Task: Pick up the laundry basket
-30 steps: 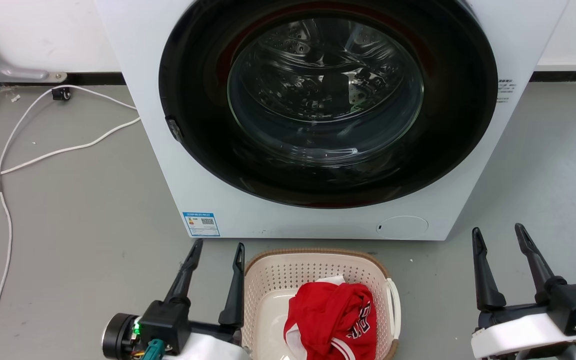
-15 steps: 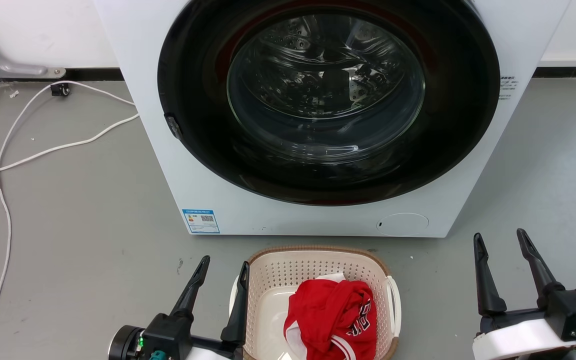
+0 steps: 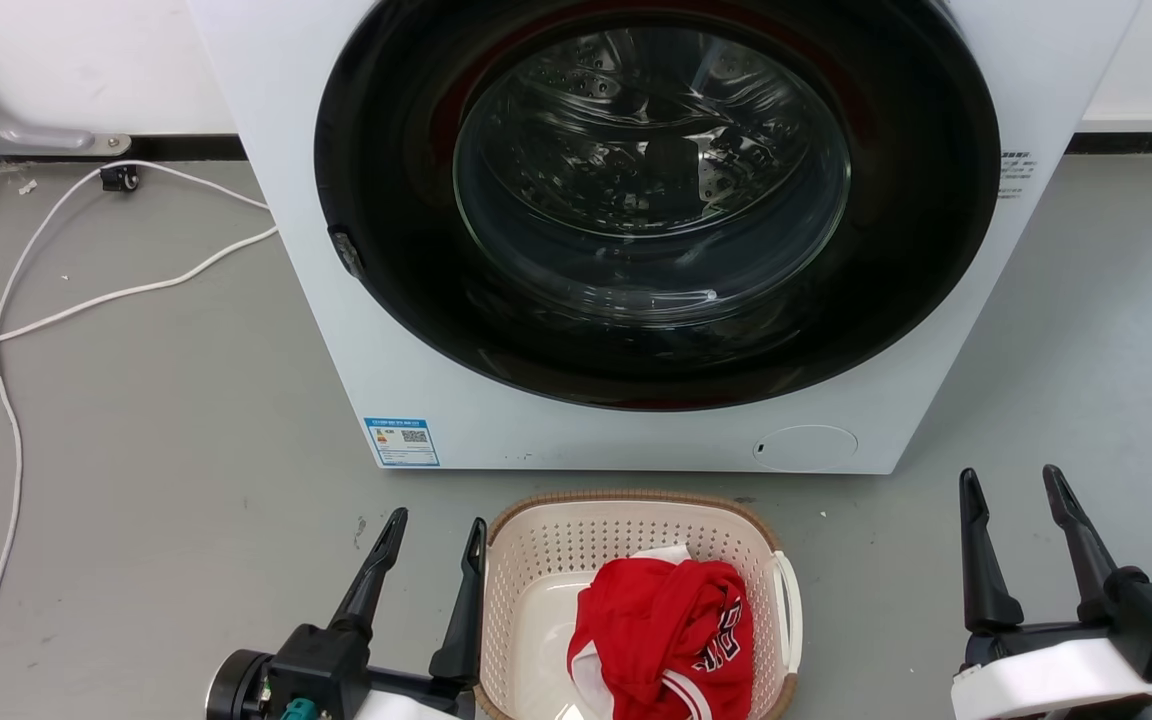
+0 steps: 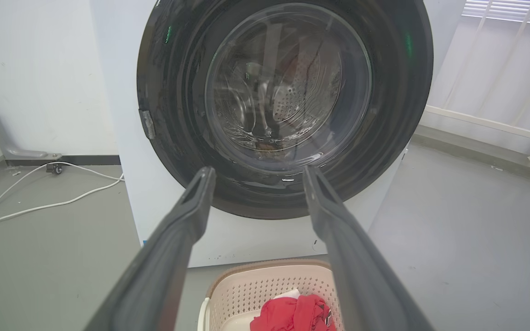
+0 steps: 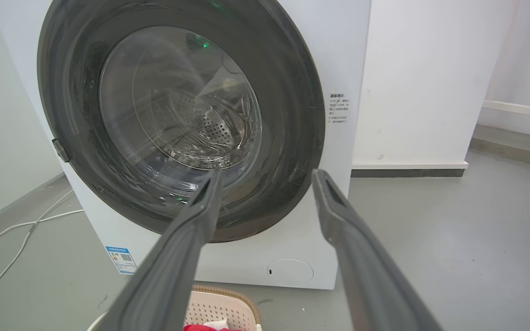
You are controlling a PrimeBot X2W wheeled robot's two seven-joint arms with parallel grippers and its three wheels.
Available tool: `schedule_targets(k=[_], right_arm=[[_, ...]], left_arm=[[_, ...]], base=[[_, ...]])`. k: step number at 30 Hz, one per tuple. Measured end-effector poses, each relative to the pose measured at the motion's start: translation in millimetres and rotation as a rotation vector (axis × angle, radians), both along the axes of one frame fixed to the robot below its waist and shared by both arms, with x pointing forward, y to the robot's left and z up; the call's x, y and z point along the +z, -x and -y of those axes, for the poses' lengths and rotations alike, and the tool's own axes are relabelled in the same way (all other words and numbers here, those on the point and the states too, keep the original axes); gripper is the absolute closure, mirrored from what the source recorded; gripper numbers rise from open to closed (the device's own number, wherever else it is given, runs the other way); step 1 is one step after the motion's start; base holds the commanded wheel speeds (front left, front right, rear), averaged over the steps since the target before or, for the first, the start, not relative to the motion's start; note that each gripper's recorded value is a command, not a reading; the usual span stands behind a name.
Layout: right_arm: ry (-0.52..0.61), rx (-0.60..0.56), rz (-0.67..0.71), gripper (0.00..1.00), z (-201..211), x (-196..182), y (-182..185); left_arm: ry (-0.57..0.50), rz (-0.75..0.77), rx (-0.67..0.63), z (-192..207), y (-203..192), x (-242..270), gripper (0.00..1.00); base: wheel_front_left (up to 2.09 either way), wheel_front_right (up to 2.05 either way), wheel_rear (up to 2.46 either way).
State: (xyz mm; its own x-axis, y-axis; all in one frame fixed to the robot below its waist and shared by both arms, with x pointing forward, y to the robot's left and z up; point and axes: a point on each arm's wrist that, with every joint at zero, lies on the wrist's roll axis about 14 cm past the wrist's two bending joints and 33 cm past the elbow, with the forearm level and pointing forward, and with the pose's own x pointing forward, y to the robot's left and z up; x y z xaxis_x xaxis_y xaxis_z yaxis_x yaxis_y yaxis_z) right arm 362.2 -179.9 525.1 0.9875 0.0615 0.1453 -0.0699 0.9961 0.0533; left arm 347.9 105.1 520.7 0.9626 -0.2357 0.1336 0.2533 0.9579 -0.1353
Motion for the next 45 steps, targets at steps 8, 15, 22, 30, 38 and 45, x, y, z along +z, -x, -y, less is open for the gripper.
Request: schedule_targets(k=[8, 15, 22, 30, 38, 45], right_arm=[[-0.001, 0.000, -0.009, 0.00, 0, -3, 0], [-0.007, 0.002, -0.010, 0.00, -1, -3, 0], [-0.017, 0.001, -0.011, 0.00, 0, -3, 0], [-0.035, 0.002, -0.040, 0.00, -1, -13, -1], [-0.018, 0.027, -0.077, 0.00, -9, -25, -15], [0.045, 0.063, -0.149, 0.00, -20, -54, -47]], left_arm=[[-0.012, -0.013, -0.001, 2, 1, -5, 0.00], [-0.015, -0.021, -0.004, 3, 2, -7, 0.00], [-0.016, -0.022, -0.005, 3, 2, -8, 0.00], [-0.010, -0.071, -0.025, 7, 2, -23, 0.00], [-0.030, -0.163, -0.009, 4, -9, -53, 0.00], [-0.066, -0.224, -0.037, 8, -46, -81, 0.00]], base=[[0.00, 0.00, 0.00], [0.00, 0.00, 0.00], [0.00, 0.00, 0.00], [0.00, 0.00, 0.00], [0.00, 0.00, 0.00], [0.00, 0.00, 0.00]])
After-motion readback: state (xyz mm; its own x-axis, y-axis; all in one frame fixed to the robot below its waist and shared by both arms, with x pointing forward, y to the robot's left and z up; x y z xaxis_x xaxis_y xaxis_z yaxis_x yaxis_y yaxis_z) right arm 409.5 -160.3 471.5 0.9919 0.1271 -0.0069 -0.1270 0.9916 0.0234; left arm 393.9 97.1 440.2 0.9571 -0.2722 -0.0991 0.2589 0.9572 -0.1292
